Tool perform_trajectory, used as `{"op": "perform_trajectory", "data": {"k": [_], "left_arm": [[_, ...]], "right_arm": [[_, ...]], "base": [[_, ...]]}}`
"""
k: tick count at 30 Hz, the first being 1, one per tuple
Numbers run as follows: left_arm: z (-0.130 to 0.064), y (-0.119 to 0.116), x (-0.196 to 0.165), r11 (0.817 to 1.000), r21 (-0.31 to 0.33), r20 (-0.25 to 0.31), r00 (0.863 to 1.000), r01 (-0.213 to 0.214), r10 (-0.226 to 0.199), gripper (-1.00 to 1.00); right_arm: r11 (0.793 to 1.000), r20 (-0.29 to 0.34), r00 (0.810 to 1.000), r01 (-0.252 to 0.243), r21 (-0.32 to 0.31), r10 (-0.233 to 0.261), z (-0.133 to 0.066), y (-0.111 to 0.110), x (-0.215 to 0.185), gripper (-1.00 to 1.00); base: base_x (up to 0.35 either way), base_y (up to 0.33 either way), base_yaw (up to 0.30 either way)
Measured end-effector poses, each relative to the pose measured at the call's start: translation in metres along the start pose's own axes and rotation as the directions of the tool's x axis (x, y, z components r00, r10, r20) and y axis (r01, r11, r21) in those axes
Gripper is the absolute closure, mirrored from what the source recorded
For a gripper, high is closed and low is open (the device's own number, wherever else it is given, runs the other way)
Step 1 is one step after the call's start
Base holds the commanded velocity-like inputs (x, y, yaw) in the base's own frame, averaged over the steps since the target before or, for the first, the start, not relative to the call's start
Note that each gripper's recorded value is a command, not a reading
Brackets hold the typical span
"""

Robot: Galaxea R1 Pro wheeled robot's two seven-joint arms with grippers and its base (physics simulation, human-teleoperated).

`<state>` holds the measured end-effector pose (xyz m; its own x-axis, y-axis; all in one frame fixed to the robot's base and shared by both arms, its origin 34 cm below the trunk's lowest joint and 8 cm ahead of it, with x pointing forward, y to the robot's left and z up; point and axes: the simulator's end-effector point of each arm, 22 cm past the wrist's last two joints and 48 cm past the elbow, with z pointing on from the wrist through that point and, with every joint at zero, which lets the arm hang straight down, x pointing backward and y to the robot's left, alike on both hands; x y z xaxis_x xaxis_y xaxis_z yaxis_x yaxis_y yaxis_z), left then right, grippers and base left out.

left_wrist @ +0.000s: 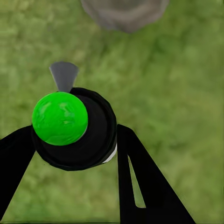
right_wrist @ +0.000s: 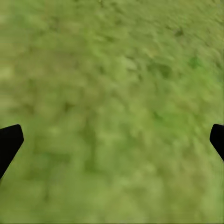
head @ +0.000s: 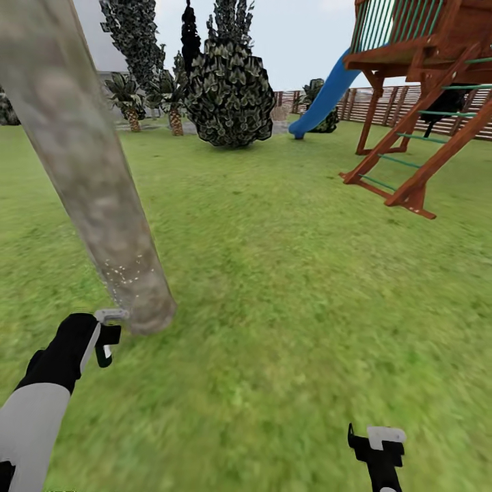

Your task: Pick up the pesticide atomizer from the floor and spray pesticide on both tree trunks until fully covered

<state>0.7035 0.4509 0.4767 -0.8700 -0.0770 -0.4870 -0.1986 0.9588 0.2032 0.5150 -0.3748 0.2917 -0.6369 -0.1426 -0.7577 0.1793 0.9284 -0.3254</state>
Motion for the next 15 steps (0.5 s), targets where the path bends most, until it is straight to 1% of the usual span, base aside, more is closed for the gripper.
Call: {"op": "perform_trajectory", "data": {"k": [2, 4, 5, 6, 9, 11, 13, 14, 15], "left_arm": [[0.001, 0.002, 0.002, 1.0, -0.008, -0.003, 1.0, -0.002, 0.002, 1.0], [0.003, 0.002, 0.008, 1.0, -0.009, -0.009, 1.0, -0.004, 0.004, 1.0], [0.007, -0.002, 0.006, 1.0, -0.005, 0.029, 1.0, -0.01, 0.01, 1.0], [0.012, -0.005, 0.01, 1.0, -0.009, 0.033, 0.999, -0.014, 0.015, 1.0], [0.03, -0.007, 0.032, 1.0, -0.017, 0.017, 1.0, -0.012, 0.013, 1.0], [0.034, -0.009, 0.037, 1.0, -0.014, 0.016, 1.0, -0.011, 0.011, 1.0], [0.035, -0.013, 0.036, 1.0, -0.008, 0.029, 1.0, -0.01, 0.01, 1.0], [0.036, -0.021, 0.032, 1.0, 0.002, 0.049, 0.999, -0.01, 0.01, 1.0], [0.039, -0.027, 0.036, 1.0, 0.01, 0.052, 0.999, -0.014, 0.013, 1.0]], "right_arm": [[1.0, 0.0, 1.0, 0.0, 0.0, 0.0, 0.0, 0.0, 0.0, -1.0], [1.0, 0.0, 1.0, 0.0, 0.0, 0.0, 0.0, 0.0, 0.0, -1.0], [1.0, 0.0, 1.0, 0.0, 0.0, 0.0, 0.0, 0.0, 0.0, -1.0], [1.0, 0.0, 1.0, 0.0, 0.0, 0.0, 0.0, 0.0, 0.0, -1.0], [1.0, 0.0, 1.0, 0.001, -0.003, -0.001, 0.0, 0.002, 0.0, -1.0], [1.0, -0.001, 1.0, 0.001, -0.006, -0.001, -0.001, 0.004, 0.0, -1.0], [1.0, -0.003, 1.0, 0.001, -0.007, -0.001, -0.001, 0.004, 0.001, -1.0], [1.0, -0.003, 1.0, 0.001, -0.007, -0.001, -0.001, 0.005, 0.002, -1.0], [1.0, -0.004, 1.0, 0.002, -0.008, -0.002, -0.001, 0.005, 0.002, -1.0]], "base": [[0.027, -0.265, 0.105], [0.023, -0.271, 0.015], [0.072, -0.272, 0.003], [0.113, -0.266, 0.001], [0.166, -0.246, 0.031], [0.201, -0.23, 0.168], [0.211, -0.224, 0.207], [0.23, -0.203, 0.219], [0.236, -0.195, 0.113]]}}
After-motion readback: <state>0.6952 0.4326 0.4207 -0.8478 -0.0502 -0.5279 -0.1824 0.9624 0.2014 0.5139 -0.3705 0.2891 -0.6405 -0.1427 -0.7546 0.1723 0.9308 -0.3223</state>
